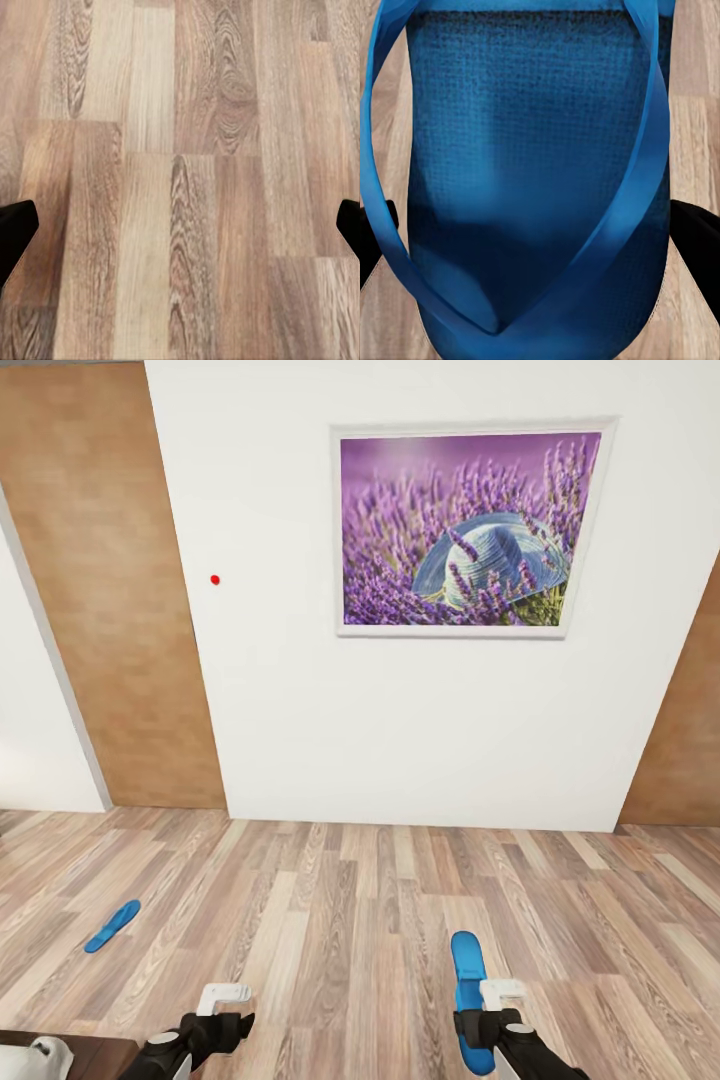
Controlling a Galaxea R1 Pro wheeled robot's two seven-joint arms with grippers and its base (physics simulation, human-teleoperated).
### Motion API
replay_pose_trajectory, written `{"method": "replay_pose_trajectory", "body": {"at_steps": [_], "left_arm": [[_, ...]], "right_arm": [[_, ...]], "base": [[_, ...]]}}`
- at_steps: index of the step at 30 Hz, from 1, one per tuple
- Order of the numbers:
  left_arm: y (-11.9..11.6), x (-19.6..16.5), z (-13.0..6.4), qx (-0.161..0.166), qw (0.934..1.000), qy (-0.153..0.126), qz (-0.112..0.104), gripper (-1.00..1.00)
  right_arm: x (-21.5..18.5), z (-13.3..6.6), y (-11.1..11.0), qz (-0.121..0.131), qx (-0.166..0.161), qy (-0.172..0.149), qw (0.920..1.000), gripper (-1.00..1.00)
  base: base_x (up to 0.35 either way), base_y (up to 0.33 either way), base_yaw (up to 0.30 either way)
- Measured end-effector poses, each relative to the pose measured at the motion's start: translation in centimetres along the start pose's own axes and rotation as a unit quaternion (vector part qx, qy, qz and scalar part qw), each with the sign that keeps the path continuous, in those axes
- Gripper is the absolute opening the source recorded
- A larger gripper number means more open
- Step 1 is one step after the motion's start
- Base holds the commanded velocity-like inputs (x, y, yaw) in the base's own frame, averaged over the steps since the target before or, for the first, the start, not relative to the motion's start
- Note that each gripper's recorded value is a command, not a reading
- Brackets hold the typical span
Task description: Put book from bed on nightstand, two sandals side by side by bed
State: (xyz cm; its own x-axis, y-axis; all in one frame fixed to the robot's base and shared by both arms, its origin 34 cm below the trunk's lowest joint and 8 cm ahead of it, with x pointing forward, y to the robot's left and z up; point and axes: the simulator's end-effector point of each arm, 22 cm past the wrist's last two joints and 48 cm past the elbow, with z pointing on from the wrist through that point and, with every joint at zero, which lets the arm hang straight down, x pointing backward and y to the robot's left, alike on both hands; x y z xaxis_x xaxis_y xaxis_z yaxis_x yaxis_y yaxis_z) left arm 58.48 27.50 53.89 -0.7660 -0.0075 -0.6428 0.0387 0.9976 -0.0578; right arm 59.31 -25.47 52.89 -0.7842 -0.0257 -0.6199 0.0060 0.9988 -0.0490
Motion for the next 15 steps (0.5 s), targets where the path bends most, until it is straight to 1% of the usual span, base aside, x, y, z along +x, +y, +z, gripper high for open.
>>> {"method": "replay_pose_trajectory", "body": {"at_steps": [15], "left_arm": [[0.01,0.02,0.00,0.000,1.0000,0.000,0.000,1.00]], "right_arm": [[0.00,0.00,0.01,0.000,0.000,0.000,1.0000,-1.00]], "base": [[0.347,0.000,0.000]]}}
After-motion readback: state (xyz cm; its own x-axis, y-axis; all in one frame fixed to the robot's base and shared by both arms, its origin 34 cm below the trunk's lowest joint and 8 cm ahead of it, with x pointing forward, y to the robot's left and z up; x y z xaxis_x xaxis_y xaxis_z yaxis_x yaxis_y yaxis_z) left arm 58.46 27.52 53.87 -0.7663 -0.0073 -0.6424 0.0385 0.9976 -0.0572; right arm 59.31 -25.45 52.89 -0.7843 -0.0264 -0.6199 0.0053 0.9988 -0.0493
